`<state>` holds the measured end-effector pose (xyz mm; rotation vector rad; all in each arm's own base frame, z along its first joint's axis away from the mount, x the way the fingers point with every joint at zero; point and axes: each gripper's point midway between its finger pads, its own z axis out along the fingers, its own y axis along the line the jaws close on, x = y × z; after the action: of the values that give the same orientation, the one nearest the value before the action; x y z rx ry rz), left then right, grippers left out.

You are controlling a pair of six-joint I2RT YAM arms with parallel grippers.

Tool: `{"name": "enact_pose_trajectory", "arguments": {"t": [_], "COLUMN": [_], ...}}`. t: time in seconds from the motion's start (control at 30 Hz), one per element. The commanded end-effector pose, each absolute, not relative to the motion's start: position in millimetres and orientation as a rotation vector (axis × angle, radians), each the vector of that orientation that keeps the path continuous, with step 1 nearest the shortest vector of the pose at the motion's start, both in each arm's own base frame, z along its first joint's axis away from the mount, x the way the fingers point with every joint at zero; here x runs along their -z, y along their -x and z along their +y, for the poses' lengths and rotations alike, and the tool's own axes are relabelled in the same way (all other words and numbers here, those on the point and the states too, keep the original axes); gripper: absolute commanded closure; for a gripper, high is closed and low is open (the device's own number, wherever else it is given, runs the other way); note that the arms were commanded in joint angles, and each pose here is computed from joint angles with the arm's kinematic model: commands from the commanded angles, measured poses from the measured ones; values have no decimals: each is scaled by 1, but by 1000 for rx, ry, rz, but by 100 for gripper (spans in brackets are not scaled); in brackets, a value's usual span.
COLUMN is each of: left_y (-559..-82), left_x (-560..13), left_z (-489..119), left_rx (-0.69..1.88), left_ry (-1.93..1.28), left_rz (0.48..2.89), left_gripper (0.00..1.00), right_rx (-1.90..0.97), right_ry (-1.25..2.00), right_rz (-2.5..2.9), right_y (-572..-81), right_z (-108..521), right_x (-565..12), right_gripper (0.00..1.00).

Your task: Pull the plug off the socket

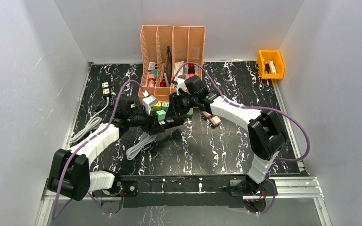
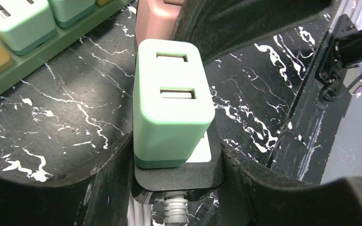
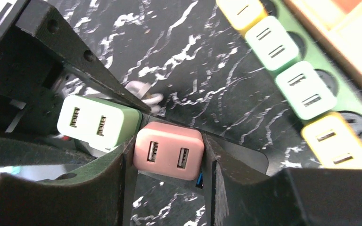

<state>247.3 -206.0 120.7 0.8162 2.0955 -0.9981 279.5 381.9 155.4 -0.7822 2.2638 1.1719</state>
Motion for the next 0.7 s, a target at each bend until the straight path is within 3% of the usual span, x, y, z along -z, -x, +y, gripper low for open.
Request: {"name": "enact_pose_trajectory", "arguments": {"t": [0.0,0.07,0.13,0.3,0.33,0.47,0.67], "left_y": [-269,-270,-270,-272,-273,-275,-280], "left_x": [-126,-125,-125,-125,-125,-125,-123], "left_z": [-204,-205,-206,-205,-204,-200,-190], "left_rx": [929,940,944,932,923,880,787], "left_ry": [-781,-783,-789,-795,-793,-783,-772], "left_rz": [2108,2117,2115,2111,2112,2114,2121], "left_gripper": [100,100,100,100,100,100,100], "right_rx": [-817,-645,-687,-1410,-1427,-984,-951], "right_ry": [741,714,697,666,658,656,121], "right_rz": [2062,2018,1975,1937,1947,2023,2394], "right_y": [-305,-316,-319,-304,-306,-324,-344], "right_z": [382,373,368,359,358,351,240], "right_x": [-207,-213,-224,-246,-244,-228,-167], "right_gripper": [100,100,100,100,100,100,100]}}
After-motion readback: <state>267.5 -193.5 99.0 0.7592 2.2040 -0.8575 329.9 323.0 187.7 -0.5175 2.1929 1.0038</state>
